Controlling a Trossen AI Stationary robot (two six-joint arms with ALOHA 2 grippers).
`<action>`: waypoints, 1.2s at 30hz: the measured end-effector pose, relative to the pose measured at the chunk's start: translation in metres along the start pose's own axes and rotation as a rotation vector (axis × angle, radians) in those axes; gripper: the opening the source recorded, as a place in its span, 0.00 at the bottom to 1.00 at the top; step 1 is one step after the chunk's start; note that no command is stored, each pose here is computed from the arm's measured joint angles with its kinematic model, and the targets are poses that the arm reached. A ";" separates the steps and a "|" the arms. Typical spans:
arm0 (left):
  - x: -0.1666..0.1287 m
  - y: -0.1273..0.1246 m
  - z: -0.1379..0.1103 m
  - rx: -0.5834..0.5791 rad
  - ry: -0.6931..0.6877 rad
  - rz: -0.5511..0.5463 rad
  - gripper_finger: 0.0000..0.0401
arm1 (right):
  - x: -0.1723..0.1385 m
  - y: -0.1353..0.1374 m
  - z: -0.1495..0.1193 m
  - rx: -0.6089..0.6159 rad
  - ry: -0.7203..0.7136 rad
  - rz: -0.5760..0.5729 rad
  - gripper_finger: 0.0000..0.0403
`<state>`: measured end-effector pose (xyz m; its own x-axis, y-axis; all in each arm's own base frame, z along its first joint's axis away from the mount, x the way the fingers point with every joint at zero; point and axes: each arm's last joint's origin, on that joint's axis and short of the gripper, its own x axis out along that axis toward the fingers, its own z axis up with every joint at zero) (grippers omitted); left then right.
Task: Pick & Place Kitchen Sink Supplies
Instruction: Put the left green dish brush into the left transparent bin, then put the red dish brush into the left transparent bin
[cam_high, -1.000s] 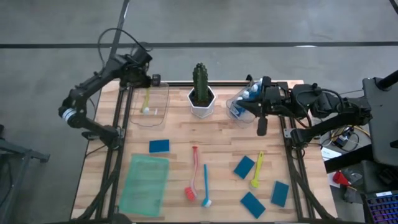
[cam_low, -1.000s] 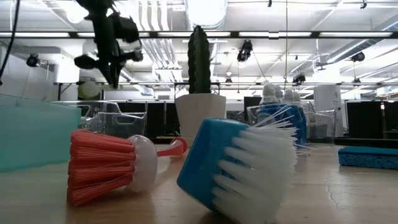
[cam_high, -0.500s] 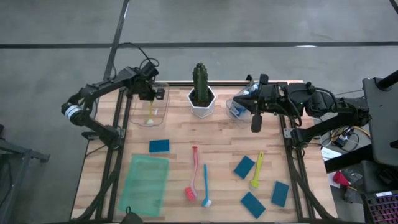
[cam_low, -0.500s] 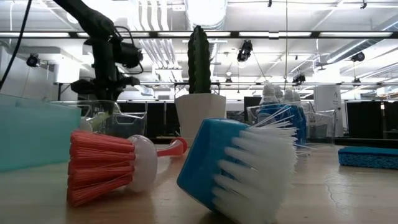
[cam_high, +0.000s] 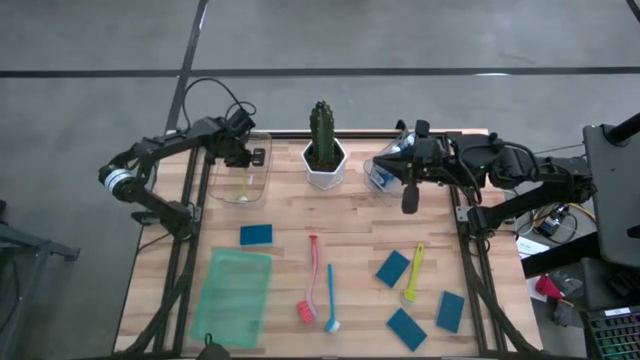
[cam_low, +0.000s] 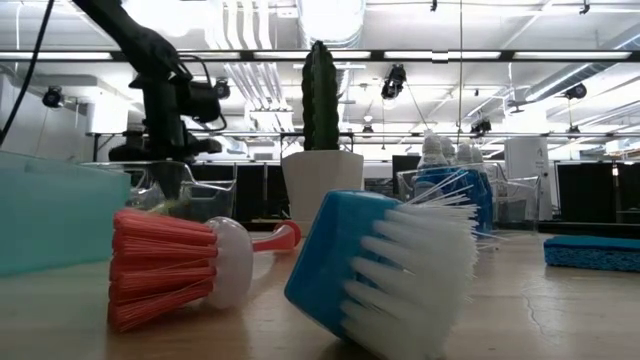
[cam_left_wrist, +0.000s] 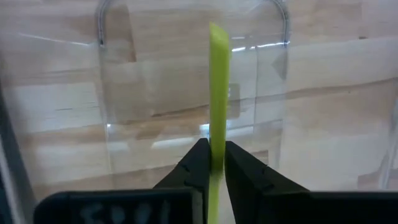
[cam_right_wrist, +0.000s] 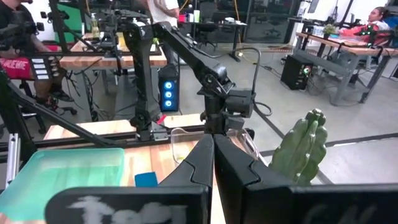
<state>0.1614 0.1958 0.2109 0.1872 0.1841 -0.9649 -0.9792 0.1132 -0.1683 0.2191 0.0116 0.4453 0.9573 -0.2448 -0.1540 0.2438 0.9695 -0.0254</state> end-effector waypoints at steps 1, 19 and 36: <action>0.002 0.000 0.000 0.000 -0.005 -0.004 0.10 | 0.000 0.000 0.000 0.000 0.000 0.000 0.02; -0.006 -0.003 0.000 -0.040 -0.010 -0.135 0.16 | -0.001 0.000 0.006 0.011 -0.043 0.002 0.02; -0.094 -0.016 -0.024 0.016 -0.160 -0.473 0.47 | 0.000 -0.008 0.014 0.050 -0.119 -0.034 0.02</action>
<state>0.1573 0.1534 0.2996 0.6214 0.2559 -0.7405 -0.7830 0.2353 -0.5758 0.2193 0.0036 0.4592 0.9592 -0.2803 -0.0358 0.2812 0.9594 0.0209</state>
